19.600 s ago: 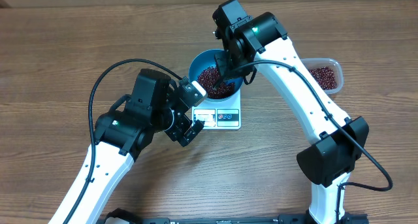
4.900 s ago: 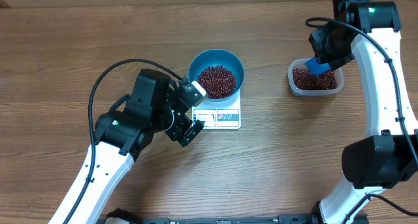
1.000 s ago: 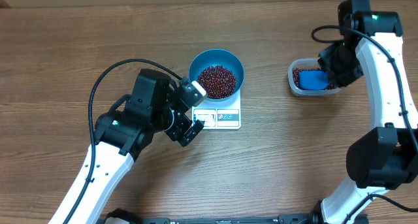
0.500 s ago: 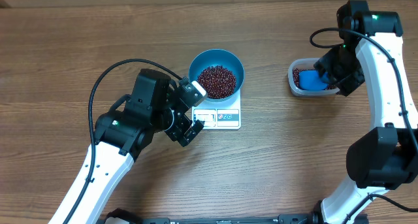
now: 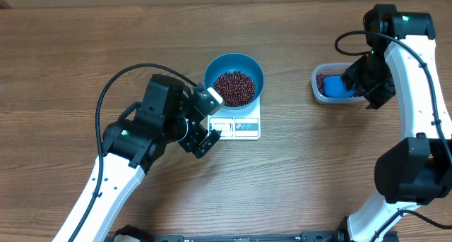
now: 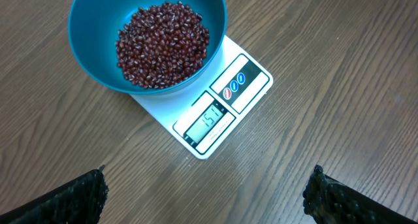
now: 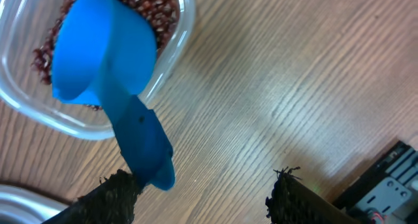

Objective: Scoop item into bowl and weigh 150g on scale

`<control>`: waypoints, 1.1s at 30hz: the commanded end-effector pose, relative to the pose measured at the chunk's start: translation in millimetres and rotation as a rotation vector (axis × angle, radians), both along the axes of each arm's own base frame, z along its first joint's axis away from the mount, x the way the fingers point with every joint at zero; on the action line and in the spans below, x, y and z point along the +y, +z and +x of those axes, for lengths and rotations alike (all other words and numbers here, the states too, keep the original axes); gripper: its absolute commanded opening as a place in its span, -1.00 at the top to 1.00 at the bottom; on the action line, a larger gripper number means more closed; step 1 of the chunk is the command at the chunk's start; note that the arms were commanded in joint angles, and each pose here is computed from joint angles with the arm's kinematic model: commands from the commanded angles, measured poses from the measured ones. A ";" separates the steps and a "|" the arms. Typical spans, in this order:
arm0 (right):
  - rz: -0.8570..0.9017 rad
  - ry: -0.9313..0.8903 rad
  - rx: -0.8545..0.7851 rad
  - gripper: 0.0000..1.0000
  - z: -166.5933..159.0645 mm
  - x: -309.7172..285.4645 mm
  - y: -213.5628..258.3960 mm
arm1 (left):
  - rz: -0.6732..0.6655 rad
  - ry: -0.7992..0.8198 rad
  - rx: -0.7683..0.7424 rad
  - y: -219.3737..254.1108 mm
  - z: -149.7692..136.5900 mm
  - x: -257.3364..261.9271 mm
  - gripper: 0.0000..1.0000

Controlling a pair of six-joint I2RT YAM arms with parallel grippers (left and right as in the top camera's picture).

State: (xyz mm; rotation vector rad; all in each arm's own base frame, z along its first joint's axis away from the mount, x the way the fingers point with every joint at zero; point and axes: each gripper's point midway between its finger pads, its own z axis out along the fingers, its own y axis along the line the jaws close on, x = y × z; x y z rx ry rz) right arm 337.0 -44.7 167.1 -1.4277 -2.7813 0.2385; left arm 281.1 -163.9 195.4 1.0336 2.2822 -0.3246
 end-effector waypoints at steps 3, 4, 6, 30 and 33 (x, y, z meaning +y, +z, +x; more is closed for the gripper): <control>-0.072 -0.106 -0.059 -0.36 1.7 -10.3 11.2 | -0.007 0.010 -0.004 2.8 2.0 0.8 -0.99; -0.072 -0.114 -0.062 -0.36 2.0 -10.4 11.2 | -0.007 0.010 -0.004 2.8 2.0 0.8 -0.99; -0.072 -0.120 -0.061 -0.36 1.4 -10.3 11.2 | -0.007 0.010 -0.004 2.8 2.0 0.8 -0.99; -0.011 -0.103 -0.001 -0.34 -11.6 15.4 10.2 | -0.007 0.010 -0.004 2.8 2.0 0.8 -0.99; -0.013 -0.099 -0.009 -0.34 -10.0 25.6 10.2 | -0.007 0.010 -0.004 2.8 2.0 0.8 -0.99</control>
